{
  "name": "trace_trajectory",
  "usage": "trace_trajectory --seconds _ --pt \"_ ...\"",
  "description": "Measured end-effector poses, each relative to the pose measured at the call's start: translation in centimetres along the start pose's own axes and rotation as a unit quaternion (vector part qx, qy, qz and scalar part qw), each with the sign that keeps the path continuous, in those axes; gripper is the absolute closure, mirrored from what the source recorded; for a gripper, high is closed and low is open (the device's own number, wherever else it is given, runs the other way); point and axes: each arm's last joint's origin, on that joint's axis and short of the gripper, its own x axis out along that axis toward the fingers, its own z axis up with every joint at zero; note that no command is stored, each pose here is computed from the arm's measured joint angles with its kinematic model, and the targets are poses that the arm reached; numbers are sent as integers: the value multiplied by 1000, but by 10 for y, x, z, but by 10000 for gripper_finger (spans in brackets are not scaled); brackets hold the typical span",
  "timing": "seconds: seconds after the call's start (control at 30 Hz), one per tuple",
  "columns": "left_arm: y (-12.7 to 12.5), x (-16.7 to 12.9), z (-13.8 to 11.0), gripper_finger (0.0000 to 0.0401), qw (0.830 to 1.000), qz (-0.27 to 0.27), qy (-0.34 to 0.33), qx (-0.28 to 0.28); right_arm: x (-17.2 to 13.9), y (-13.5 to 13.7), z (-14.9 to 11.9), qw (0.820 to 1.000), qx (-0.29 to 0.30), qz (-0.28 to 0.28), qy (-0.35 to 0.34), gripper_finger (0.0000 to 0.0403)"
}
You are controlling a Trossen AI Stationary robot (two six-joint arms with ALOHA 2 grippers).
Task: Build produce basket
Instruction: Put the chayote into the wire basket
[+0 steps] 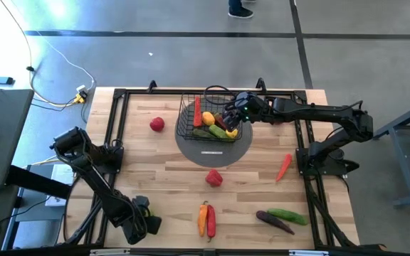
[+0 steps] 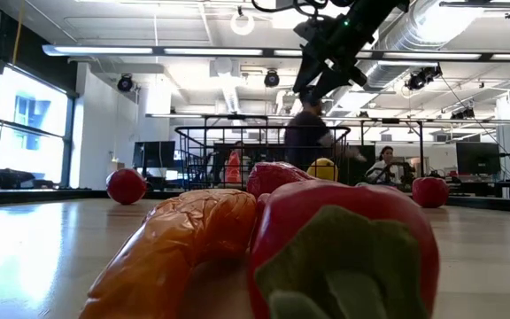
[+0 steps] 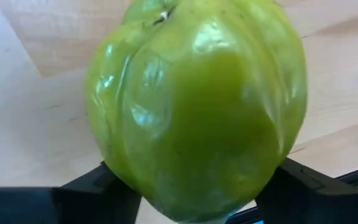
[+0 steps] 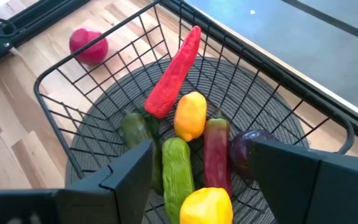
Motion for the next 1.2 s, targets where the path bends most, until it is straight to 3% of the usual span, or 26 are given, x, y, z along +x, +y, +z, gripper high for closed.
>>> trace_trajectory --seconds 0.13,0.5,0.93,1.2 --pt "0 -1 0 202 1000 -2 -1 22 0 2 -1 1000 -2 9 4 162" --pt "-7 -29 17 197 994 -47 -50 85 -9 29 -14 997 -51 51 12 162" --pt "-28 -92 95 195 962 -88 -150 210 -23 61 -33 995 -17 94 27 162" --pt "-36 -120 150 195 938 -100 -209 258 -29 69 -43 994 20 95 55 162"
